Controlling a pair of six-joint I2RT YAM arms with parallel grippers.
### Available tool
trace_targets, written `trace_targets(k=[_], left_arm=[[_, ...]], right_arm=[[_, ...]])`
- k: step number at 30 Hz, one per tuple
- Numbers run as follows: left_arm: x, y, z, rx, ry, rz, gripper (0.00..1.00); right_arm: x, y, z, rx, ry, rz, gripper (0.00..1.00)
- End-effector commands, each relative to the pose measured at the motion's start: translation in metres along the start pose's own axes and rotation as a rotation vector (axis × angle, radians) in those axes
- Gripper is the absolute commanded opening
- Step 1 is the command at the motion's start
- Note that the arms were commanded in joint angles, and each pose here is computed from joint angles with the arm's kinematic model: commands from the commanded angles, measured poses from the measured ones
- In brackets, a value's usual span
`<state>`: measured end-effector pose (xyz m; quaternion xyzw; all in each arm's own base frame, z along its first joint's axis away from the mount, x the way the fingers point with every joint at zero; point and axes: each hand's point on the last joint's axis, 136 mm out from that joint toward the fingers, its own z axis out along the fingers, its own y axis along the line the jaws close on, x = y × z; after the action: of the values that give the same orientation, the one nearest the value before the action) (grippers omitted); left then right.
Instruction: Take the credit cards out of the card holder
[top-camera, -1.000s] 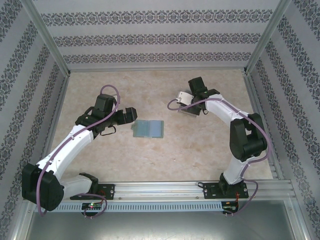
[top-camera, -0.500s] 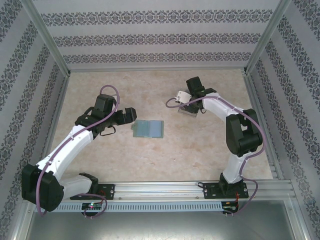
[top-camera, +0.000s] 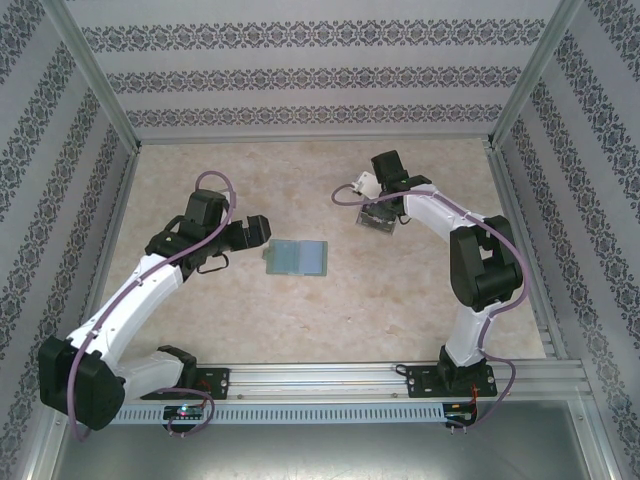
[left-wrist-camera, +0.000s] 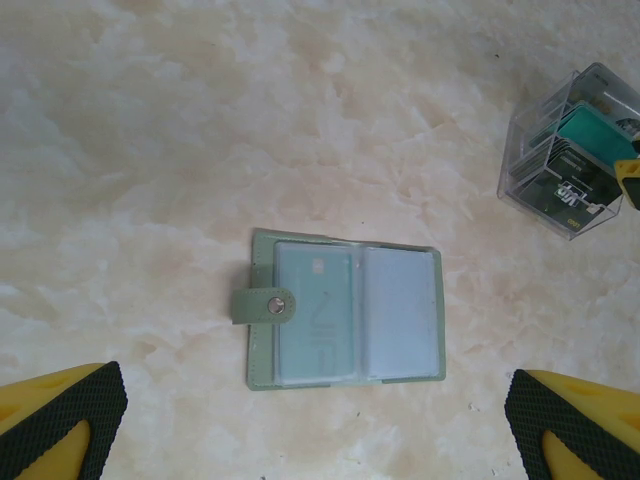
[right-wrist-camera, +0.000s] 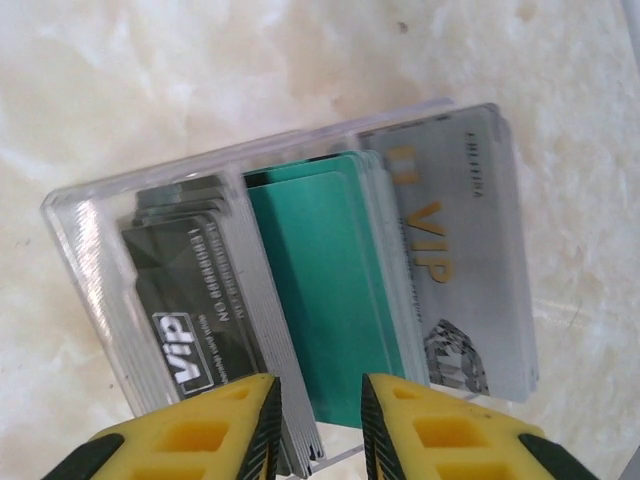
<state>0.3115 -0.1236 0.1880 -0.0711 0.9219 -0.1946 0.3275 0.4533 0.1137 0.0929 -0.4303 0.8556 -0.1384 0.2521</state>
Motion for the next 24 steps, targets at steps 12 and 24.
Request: trace_targets(k=[12,24], left_arm=[[0.004,0.016,-0.024,-0.068,-0.030,0.016,1.00],[0.010,0.020,-0.009,-0.082,0.008,-0.005,1.00]], right_arm=[[-0.033,-0.072,-0.079,0.298,-0.223,0.694,0.33],[-0.042,-0.024,-0.115,0.051,-0.307,0.945,0.04]])
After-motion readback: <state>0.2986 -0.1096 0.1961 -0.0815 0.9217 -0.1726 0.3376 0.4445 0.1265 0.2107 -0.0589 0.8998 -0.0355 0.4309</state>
